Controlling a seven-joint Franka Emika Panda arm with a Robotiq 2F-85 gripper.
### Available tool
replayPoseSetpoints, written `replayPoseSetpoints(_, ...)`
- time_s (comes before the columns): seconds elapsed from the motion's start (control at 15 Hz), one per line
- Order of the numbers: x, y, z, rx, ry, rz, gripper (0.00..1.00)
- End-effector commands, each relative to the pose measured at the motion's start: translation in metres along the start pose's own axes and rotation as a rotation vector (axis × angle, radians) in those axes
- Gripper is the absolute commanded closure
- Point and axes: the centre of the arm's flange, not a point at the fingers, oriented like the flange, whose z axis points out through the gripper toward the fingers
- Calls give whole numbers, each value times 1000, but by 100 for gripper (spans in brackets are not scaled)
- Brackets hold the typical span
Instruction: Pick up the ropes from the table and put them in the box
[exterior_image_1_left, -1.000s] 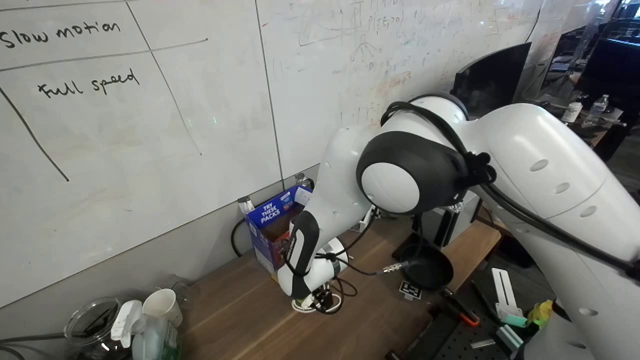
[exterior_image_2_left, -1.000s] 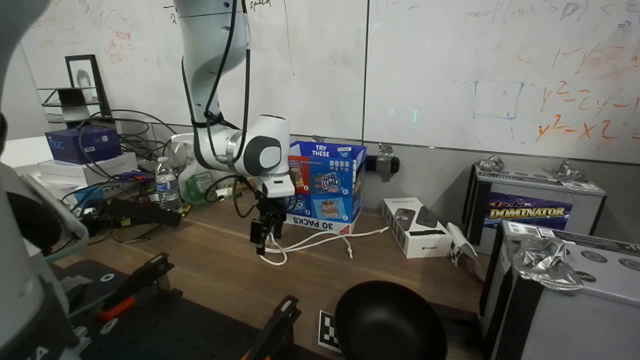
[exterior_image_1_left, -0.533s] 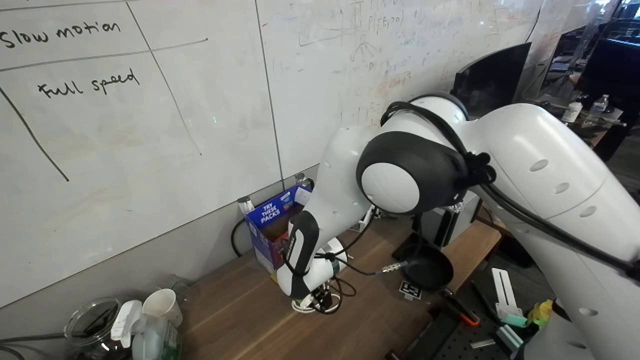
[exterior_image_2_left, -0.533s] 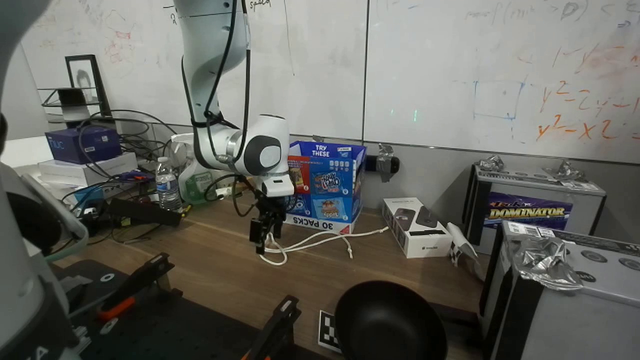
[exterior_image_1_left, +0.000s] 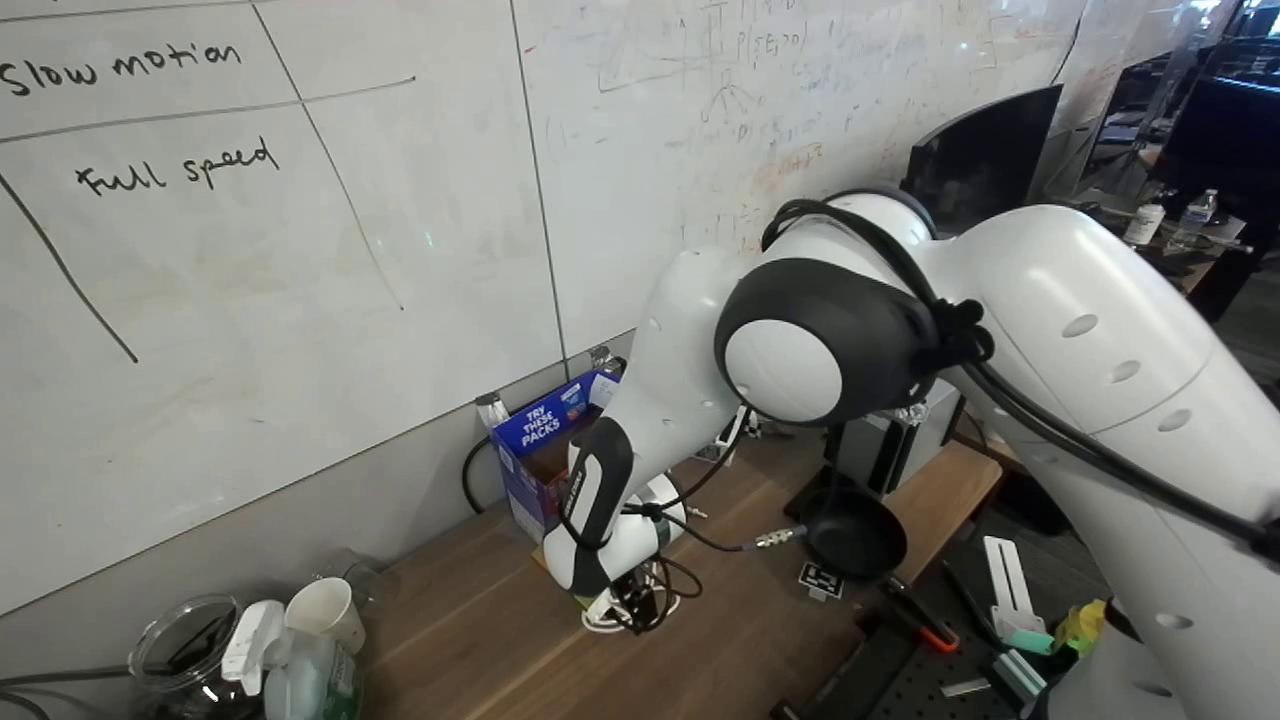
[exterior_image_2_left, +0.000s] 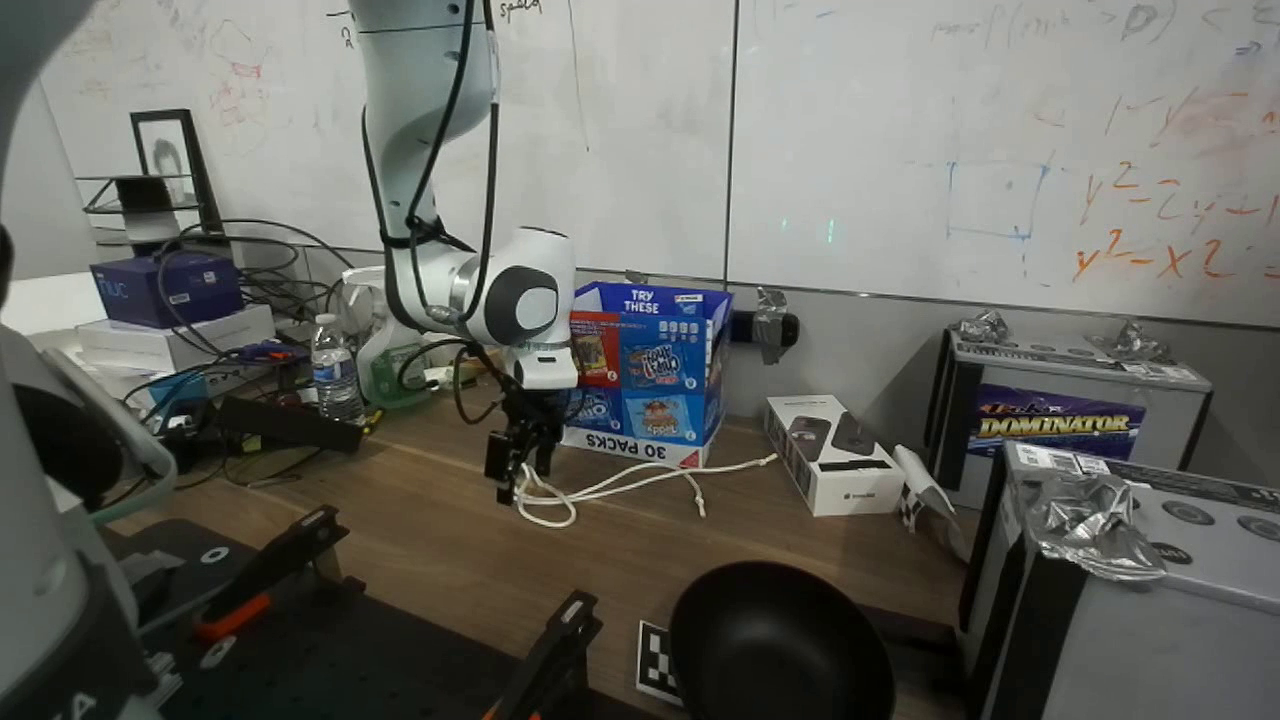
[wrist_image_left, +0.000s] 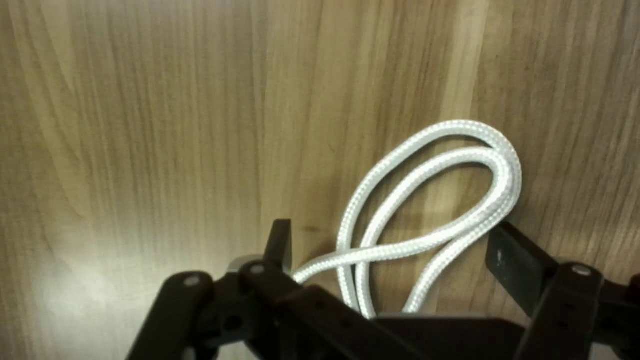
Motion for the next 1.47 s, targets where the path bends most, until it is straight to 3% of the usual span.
replayPoseSetpoints(0.0,-4,-6,2,-9,-28,26,0)
replayPoseSetpoints(0.87,0,-13,14,-2,-12,25,0)
replayPoseSetpoints(1.4,3,2,-3,29,-1,32,0)
